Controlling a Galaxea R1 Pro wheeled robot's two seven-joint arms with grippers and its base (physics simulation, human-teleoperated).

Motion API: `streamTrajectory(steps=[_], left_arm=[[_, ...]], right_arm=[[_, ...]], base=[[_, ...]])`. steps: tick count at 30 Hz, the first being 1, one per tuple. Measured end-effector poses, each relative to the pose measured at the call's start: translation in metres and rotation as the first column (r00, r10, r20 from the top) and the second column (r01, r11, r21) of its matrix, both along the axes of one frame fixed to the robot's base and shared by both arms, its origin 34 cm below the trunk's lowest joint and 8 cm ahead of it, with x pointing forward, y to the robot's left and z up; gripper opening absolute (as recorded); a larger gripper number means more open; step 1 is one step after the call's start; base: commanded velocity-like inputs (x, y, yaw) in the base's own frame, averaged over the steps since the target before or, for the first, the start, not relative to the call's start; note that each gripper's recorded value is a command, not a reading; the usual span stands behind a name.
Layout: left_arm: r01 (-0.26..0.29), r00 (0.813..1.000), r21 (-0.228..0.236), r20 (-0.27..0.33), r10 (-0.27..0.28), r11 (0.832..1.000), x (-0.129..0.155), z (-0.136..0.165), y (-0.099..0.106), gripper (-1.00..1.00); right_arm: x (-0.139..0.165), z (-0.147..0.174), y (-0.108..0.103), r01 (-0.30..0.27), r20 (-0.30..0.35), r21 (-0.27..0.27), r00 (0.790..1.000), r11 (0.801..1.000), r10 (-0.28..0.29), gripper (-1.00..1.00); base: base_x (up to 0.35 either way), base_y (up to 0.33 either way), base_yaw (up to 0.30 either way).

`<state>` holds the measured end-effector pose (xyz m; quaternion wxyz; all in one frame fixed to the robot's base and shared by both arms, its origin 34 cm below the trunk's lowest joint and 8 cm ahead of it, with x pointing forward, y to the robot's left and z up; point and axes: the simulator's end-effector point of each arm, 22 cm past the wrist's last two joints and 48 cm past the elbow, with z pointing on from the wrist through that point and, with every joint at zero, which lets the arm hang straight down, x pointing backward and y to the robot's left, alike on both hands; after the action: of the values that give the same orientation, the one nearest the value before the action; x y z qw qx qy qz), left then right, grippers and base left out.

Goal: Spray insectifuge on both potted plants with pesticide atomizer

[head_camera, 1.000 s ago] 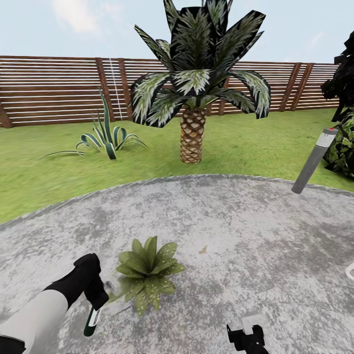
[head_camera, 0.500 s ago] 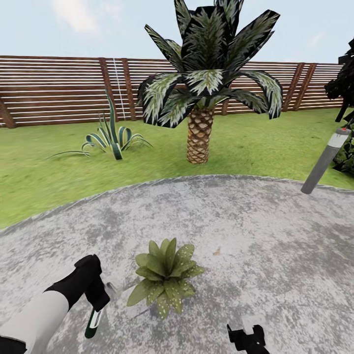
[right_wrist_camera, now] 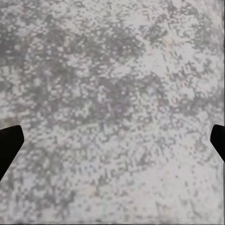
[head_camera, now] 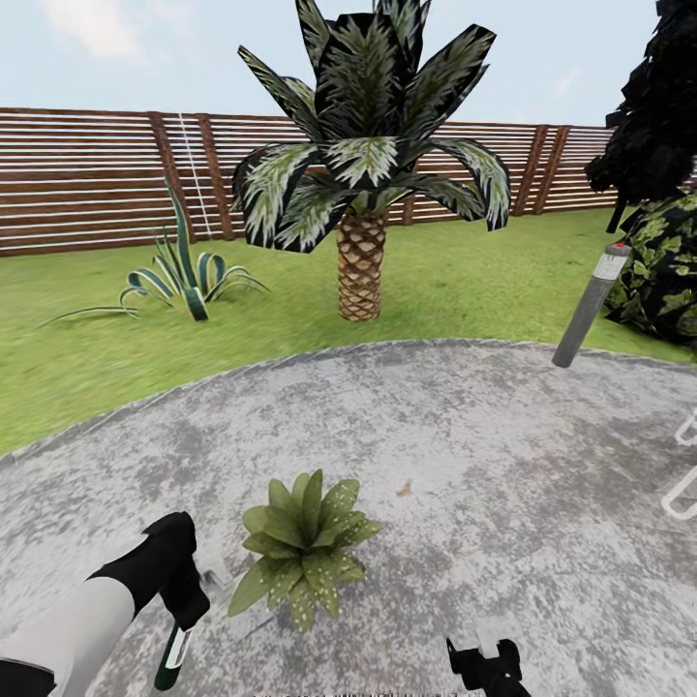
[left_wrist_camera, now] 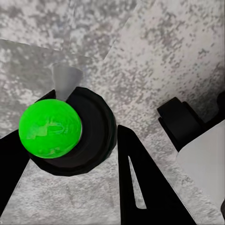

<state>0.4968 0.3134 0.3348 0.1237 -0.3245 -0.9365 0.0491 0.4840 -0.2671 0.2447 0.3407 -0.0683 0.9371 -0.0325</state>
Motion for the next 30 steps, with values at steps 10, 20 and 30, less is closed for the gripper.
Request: streamTrajectory(steps=[10,20,30], left_arm=[[-0.001,1.000,0.002,0.001,0.001,1.000,0.000,0.000,0.000,-1.00],[-0.001,1.000,0.002,0.001,0.001,1.000,0.000,0.000,0.000,-1.00],[0.030,0.998,-0.026,-0.046,-0.031,0.999,-0.029,-0.015,-0.001,-1.00]], right_arm=[[-0.001,0.000,0.000,-0.001,-0.002,0.000,1.000,1.000,0.001,1.00],[-0.001,0.000,0.000,-0.001,-0.002,0.000,1.000,1.000,0.001,1.00],[-0.001,0.000,0.000,-0.001,-0.001,-0.001,1.000,1.000,0.001,1.00]], base=[[-0.024,0.291,-0.290],[-0.043,0.246,-0.275],[-0.001,0.007,-0.020]])
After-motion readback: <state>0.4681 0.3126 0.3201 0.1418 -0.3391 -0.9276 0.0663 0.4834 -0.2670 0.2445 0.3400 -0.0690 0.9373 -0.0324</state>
